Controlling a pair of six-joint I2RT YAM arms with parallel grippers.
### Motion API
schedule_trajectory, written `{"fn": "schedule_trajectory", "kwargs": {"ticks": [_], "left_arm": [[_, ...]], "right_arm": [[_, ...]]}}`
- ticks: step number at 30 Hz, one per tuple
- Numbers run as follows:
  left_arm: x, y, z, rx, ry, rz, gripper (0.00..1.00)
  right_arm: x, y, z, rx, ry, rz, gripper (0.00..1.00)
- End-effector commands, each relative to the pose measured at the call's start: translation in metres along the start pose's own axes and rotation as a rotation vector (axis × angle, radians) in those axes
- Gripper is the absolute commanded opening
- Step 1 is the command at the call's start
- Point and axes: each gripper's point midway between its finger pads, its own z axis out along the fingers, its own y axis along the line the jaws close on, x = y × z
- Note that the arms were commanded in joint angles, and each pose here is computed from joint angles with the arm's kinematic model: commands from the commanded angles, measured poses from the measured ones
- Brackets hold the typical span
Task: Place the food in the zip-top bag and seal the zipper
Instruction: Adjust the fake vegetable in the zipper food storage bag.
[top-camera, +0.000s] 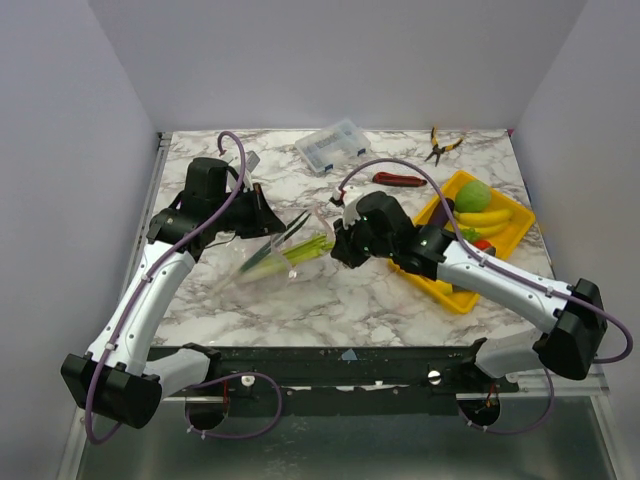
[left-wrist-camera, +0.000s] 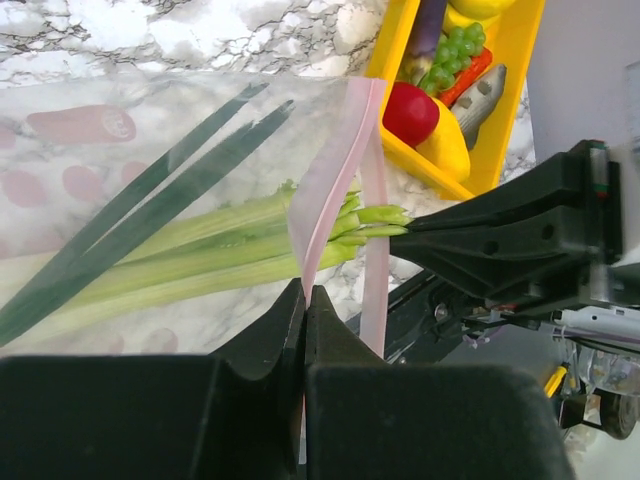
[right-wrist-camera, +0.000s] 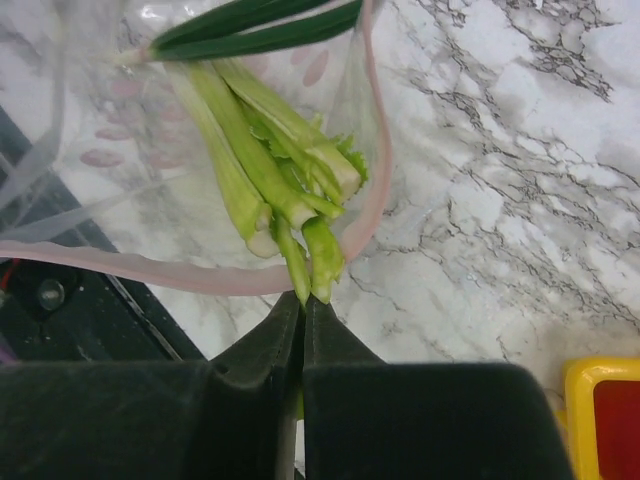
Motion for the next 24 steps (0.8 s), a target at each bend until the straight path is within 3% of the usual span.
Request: {"fn": "schedule_trajectory", "kwargs": {"ticks": [1, 8, 11, 18, 24], "left_arm": [[0.003, -0.004, -0.006, 0.023, -0.003, 0.03, 0.0], [0.004, -0.003, -0.005, 0.02, -0.003, 0.03, 0.0], [0.004, -0.003, -0.005, 0.022, -0.004, 0.03, 0.0], [0.003, -0.007, -0.01, 0.03, -0.015, 0.036, 0.0], [0.003, -0.008, -0.011, 0.03, -0.015, 0.04, 0.0]], "right_arm": [[-0.027, 0.014, -0.022, -0.029, -0.024, 0.059, 0.03], [-0.047, 0.035, -0.04, -0.088, -0.023, 0.108, 0.02], [-0.051, 0.049, -0.045, -0.144, -0.014, 0.105, 0.16], [-0.034, 0.034, -0.035, -0.077, -0.005, 0.112, 0.34], [-0.008, 0.028, -0.029, -0.05, 0.039, 0.108, 0.41]]}}
